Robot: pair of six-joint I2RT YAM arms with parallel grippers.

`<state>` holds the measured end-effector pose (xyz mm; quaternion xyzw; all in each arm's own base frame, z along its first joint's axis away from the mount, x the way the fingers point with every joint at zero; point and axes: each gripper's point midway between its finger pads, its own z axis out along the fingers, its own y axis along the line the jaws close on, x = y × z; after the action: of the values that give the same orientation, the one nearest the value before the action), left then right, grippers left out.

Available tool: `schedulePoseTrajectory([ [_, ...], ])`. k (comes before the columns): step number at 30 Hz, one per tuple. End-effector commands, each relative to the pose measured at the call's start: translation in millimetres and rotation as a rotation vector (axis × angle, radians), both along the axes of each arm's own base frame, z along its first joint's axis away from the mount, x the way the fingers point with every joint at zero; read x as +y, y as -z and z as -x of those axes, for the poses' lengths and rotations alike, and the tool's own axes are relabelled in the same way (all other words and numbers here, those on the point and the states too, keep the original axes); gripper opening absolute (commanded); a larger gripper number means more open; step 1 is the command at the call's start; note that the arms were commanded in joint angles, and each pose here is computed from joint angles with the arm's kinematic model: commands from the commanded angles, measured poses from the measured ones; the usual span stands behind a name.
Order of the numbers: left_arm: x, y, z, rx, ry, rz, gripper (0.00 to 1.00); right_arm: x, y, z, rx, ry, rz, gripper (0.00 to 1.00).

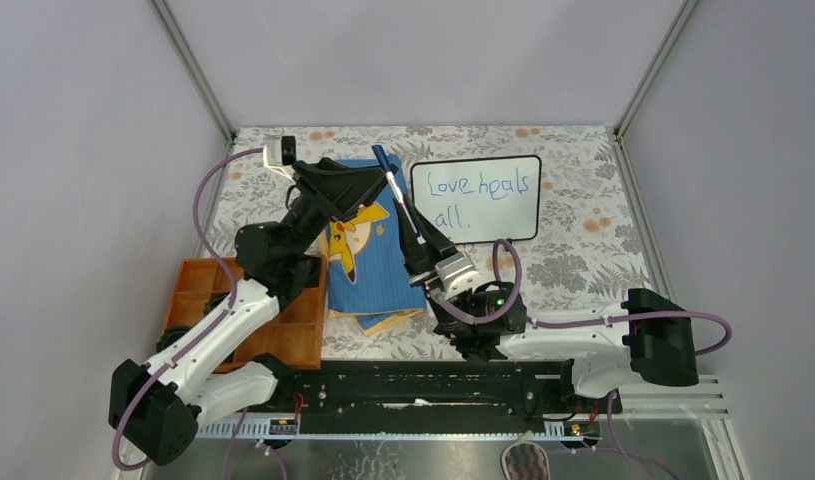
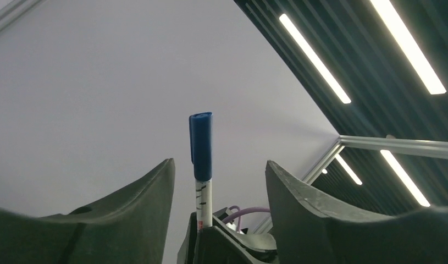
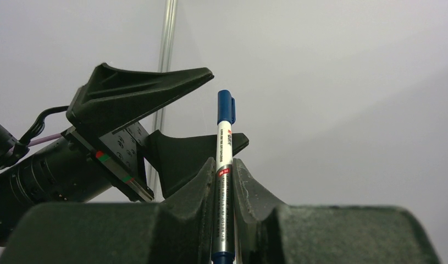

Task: Write a sentence on the whiteboard
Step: Close the whiteboard marker at the center of the board.

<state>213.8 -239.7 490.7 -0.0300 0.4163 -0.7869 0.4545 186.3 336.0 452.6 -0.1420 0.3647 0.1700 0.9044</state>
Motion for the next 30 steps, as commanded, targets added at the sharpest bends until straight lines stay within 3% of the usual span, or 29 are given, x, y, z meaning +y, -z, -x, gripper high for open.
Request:
schedulePoseTrajectory([
  [1, 2.1, -5.5, 7.0, -0.038, -0.02, -0.015, 0.73, -23.3, -22.7, 5.2, -0.024, -0.027, -0.116, 0.0],
  [8, 6.9, -13.0, -5.8, -0.032, -0.113, -0.05, 0.77, -25.0, -17.6, 9.5, 0.018, -0.101, -0.114, 0.0],
  [15, 6.5, -14.2, -15.2, -0.007, -0.129, -0.046, 0.68, -29.0, -14.1, 11.7, 0.042, -0.133, -0.124, 0.0],
  [30, 2.4, -16.4, -17.6, -0.029, -0.129, -0.062, 0.63, -26.5, -7.8, 11.5, 0.064, -0.149, -0.101, 0.0],
])
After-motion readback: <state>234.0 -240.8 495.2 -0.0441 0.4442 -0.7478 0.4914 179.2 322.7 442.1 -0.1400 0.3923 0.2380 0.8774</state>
